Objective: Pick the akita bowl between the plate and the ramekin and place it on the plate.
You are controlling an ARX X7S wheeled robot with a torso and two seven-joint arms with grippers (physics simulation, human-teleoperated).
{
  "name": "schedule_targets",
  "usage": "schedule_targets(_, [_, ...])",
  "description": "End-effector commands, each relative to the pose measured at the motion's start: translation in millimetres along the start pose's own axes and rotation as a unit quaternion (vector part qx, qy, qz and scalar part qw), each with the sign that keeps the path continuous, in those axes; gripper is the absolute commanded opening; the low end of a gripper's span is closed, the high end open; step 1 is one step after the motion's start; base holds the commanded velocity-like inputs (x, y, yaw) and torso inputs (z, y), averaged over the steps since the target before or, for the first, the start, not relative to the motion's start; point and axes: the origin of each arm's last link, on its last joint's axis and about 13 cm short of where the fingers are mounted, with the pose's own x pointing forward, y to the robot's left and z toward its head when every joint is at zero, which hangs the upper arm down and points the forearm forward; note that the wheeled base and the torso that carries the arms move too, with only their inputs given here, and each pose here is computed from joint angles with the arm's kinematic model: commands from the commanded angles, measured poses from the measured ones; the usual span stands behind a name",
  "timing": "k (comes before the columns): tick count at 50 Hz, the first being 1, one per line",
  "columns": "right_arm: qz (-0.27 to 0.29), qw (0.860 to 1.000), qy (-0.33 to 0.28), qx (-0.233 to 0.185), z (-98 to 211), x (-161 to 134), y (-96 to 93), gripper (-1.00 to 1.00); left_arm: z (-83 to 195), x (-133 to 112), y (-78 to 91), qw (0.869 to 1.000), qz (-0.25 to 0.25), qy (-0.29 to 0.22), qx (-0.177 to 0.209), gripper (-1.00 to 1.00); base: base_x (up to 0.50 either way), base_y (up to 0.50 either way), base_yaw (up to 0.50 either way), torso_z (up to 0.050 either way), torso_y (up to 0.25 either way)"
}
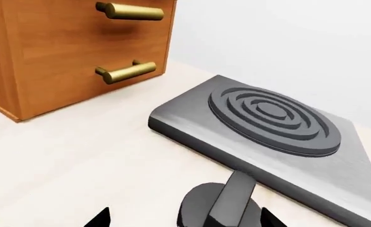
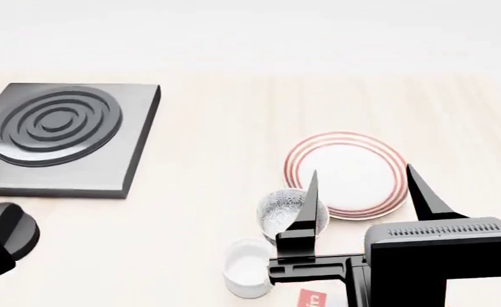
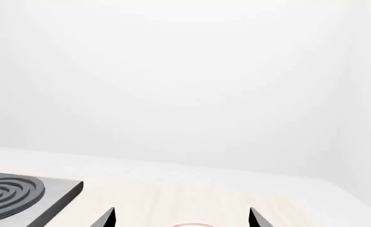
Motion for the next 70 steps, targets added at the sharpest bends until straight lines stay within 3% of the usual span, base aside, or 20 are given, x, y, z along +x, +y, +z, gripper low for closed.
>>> schedule_targets(1, [0.000, 1.000, 0.000, 0.000, 0, 0, -0.2, 1.00, 0, 0, 0.0, 1.000, 0.000, 0.000, 0.000, 1.00, 0.31, 0.00, 0.00, 0.000, 0.000])
schedule_targets(43, [-0.003, 1.000, 0.002, 0.001, -2, 0, -0.2, 1.00, -1, 0, 0.3, 1.000, 0.000, 0.000, 0.000, 1.00, 0.31, 0.00, 0.00, 0.000, 0.000])
schedule_targets(44, [-0.016, 1.000, 0.010, -0.002, -3, 1, -0.7, 1.00, 0, 0, 0.3, 1.000, 0.000, 0.000, 0.000, 1.00, 0.29, 0.00, 0.00, 0.000, 0.000])
schedule_targets(45, [-0.015, 1.000, 0.016, 0.022, -3, 1, -0.5, 1.00, 0, 0, 0.2, 1.000, 0.000, 0.000, 0.000, 1.00, 0.00, 0.00, 0.00, 0.000, 0.000])
schedule_targets(47, [-0.022, 0.999, 0.041, 0.007, -6, 2, -0.4, 1.00, 0, 0, 0.2, 1.000, 0.000, 0.000, 0.000, 1.00, 0.00, 0.00, 0.00, 0.000, 0.000])
schedule_targets(50, [-0.031, 0.997, 0.071, 0.018, -8, 4, 0.0, 1.00, 0, 0, 0.3, 1.000, 0.000, 0.000, 0.000, 1.00, 0.00, 0.00, 0.00, 0.000, 0.000])
schedule_targets(61, [-0.033, 0.992, 0.111, 0.045, -11, 8, 0.5, 1.00, 0, 0, 0.1, 1.000, 0.001, 0.000, 0.000, 1.00, 0.00, 0.00, 0.00, 0.000, 0.000])
schedule_targets(70, [-0.022, 0.991, 0.132, 0.016, -16, 11, 2.1, 1.00, -1, 1, -0.2, 1.000, 0.002, 0.000, 0.001, 1.00, 0.00, 0.00, 0.00, 0.000, 0.000])
